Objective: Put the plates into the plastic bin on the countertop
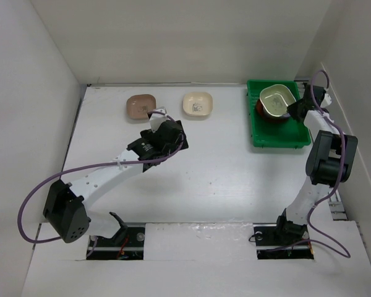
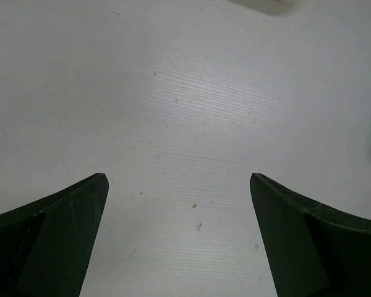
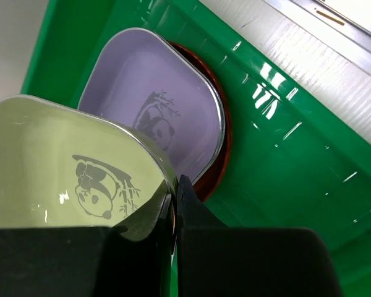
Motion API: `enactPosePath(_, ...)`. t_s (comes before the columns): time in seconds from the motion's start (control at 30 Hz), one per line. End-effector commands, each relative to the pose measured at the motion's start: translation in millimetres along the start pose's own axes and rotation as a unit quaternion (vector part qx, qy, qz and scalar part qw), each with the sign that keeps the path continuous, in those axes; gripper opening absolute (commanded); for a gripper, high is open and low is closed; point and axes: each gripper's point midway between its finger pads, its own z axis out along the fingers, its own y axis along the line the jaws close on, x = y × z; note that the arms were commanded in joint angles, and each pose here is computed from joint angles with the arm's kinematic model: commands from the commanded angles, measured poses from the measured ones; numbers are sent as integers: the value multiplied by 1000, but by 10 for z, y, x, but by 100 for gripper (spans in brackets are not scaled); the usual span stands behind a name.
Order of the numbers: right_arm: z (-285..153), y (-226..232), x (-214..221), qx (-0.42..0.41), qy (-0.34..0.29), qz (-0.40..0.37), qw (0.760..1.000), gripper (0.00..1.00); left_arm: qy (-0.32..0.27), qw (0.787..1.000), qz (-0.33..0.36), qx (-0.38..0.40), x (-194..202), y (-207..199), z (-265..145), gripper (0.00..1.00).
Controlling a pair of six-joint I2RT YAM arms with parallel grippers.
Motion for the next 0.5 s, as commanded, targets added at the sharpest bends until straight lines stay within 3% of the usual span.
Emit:
enactPosePath(0.0, 10, 162, -198, -21, -41, 41, 998, 7, -16, 1000, -6, 14, -133, -65, -69, 100)
enactPosePath(0.13, 30, 186, -268, -18, -52, 48, 997, 79, -13, 1000, -6, 18, -122, -76, -72, 100)
enactPosePath(0.2, -5, 168, -246, -9, -56, 50, 997, 86, -16, 1000, -8, 20, -154, -98, -85, 100)
enactPosePath(0.27, -125, 207, -329, -14, -69, 52, 996, 99, -21, 1000, -13, 16, -188, -90, -96, 100)
enactPosePath(0.47, -351, 573, 50, -67, -46, -4, 997, 99, 0, 997, -81, -15, -483, 150, 189, 100)
